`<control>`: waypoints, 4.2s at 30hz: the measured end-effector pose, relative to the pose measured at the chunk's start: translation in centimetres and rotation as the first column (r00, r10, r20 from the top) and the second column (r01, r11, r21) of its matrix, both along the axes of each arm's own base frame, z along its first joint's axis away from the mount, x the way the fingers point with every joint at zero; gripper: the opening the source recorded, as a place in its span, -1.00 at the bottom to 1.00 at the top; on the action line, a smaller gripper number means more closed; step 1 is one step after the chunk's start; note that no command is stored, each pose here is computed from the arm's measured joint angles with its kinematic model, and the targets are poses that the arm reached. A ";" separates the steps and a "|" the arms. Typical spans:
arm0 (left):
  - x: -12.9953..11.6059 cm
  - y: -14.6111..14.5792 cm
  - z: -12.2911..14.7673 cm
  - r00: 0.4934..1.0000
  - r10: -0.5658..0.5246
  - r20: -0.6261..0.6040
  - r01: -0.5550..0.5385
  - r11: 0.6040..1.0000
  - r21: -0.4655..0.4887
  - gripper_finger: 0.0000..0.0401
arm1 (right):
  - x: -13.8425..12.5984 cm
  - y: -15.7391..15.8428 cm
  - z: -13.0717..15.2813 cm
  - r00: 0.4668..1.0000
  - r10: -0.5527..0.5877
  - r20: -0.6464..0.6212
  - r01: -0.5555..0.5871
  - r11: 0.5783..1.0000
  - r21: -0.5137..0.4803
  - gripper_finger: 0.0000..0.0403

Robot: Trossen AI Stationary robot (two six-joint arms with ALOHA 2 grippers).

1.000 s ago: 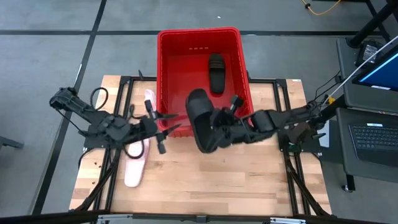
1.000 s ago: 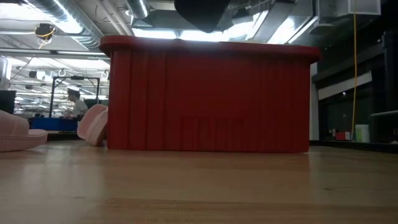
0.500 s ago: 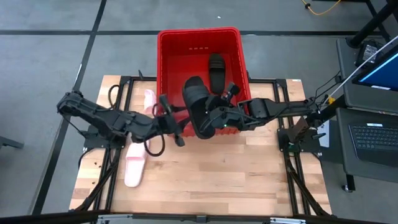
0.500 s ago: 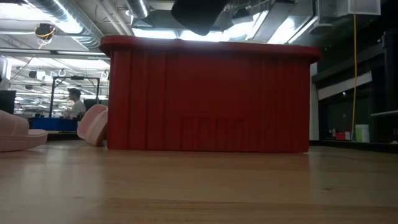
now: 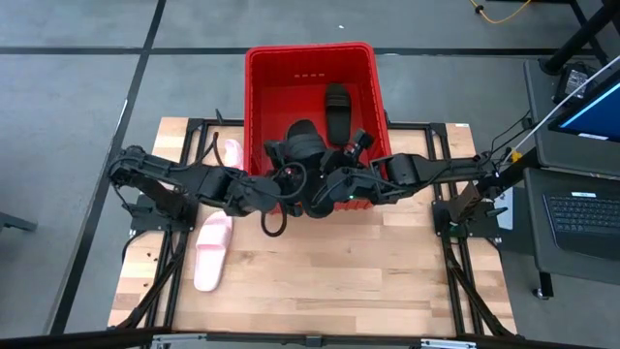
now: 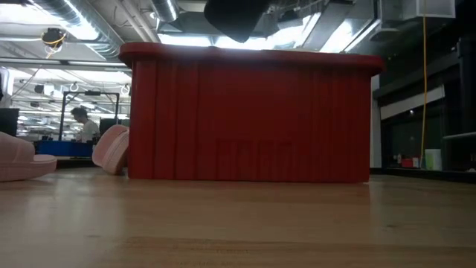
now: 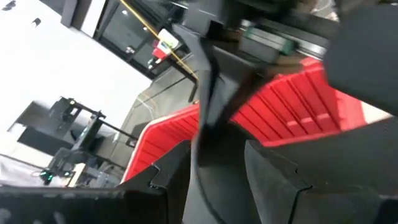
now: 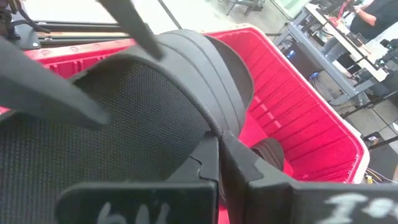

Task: Pick and place slides into bin
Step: Put the black slide in the red bin

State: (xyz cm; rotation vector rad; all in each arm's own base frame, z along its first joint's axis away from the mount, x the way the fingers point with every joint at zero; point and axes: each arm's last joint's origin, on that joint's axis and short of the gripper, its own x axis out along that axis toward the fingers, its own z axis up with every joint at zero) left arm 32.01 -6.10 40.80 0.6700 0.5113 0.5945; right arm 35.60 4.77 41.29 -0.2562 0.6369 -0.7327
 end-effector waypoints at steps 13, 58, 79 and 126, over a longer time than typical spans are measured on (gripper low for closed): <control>-0.1 2.4 -0.5 0.994 0.085 -0.063 -0.086 0.996 -0.015 -0.29 | 0.0 0.0 0.0 1.000 0.010 -0.021 -0.011 1.000 -0.014 -0.98; 0.1 3.7 -0.6 0.987 0.116 -0.110 -0.112 0.993 0.043 -0.97 | 0.2 0.7 0.2 0.998 0.058 -0.011 -0.059 0.998 -0.029 -0.60; -1.2 6.0 0.4 0.977 0.142 -0.156 -0.130 0.988 0.085 -0.97 | -1.9 3.9 4.3 0.980 0.082 0.183 -0.089 0.996 0.029 -0.82; -3.3 26.3 -3.7 0.972 0.233 0.035 -0.223 0.957 -0.185 -0.97 | -10.1 -4.3 -5.2 0.915 0.231 0.329 -0.248 0.969 0.009 -0.99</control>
